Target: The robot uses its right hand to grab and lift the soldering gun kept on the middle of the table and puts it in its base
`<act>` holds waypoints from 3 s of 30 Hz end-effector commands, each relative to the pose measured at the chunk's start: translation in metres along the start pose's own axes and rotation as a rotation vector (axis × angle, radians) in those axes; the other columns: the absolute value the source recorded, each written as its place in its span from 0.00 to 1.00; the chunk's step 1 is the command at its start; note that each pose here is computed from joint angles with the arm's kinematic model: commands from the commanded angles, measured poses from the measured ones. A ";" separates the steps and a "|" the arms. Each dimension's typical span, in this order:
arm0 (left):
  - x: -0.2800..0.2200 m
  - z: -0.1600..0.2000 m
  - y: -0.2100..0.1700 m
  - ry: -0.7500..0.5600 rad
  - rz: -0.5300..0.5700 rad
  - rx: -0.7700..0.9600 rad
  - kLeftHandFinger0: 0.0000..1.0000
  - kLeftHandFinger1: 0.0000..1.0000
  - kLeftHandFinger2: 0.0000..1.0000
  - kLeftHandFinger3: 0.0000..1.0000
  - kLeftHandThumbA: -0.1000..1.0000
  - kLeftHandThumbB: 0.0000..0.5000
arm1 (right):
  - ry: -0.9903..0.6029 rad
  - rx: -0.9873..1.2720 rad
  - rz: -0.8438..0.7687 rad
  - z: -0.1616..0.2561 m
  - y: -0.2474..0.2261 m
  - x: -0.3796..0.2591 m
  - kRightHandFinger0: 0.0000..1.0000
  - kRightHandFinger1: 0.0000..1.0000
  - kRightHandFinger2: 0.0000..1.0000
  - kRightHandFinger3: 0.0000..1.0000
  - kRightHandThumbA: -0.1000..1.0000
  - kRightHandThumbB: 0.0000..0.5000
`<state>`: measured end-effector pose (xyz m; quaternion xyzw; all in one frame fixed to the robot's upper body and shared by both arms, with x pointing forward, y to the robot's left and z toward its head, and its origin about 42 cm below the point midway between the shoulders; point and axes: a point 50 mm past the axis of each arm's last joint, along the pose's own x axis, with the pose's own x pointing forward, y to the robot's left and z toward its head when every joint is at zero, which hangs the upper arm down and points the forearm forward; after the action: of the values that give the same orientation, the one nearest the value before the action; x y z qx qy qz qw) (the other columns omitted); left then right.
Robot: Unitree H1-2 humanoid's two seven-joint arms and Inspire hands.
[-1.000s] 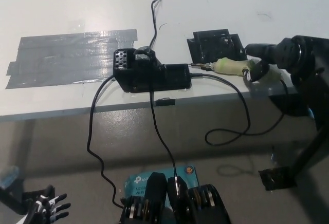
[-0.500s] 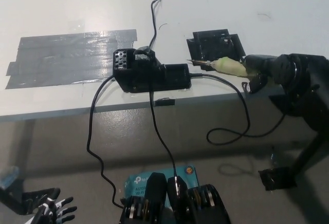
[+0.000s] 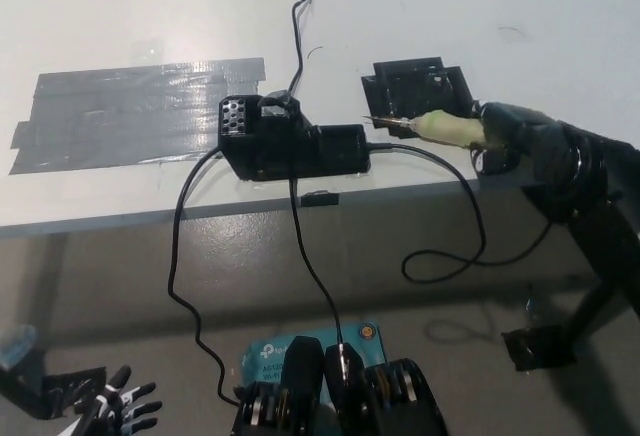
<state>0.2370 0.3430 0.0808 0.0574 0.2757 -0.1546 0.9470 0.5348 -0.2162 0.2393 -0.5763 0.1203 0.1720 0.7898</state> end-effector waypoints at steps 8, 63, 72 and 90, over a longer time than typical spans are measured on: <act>0.002 0.023 0.002 -0.040 -0.035 0.050 1.00 1.00 1.00 1.00 1.00 0.16 | 0.105 -0.007 0.031 -0.003 0.000 0.002 0.05 0.18 0.88 1.00 0.20 0.70; 0.020 0.046 -0.020 -0.062 -0.190 0.118 1.00 1.00 0.98 1.00 1.00 0.94 | 0.303 -0.381 0.023 -0.029 0.067 0.001 0.00 0.00 0.07 1.00 0.00 0.18; 0.022 0.045 -0.023 -0.050 -0.206 0.132 1.00 1.00 0.96 1.00 1.00 1.00 | 0.329 -0.517 0.078 -0.033 0.085 0.001 0.00 0.35 0.69 1.00 0.00 0.00; 0.018 0.037 -0.019 -0.023 -0.223 0.130 1.00 1.00 0.98 1.00 1.00 0.92 | 0.301 -0.362 0.039 -0.059 0.117 -0.013 0.00 0.33 0.75 1.00 0.09 0.00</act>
<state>0.2656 0.3004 0.0947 0.0731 0.2544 -0.2725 0.9250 0.5107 -0.1906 0.1939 -0.7703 0.1029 0.0917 0.6227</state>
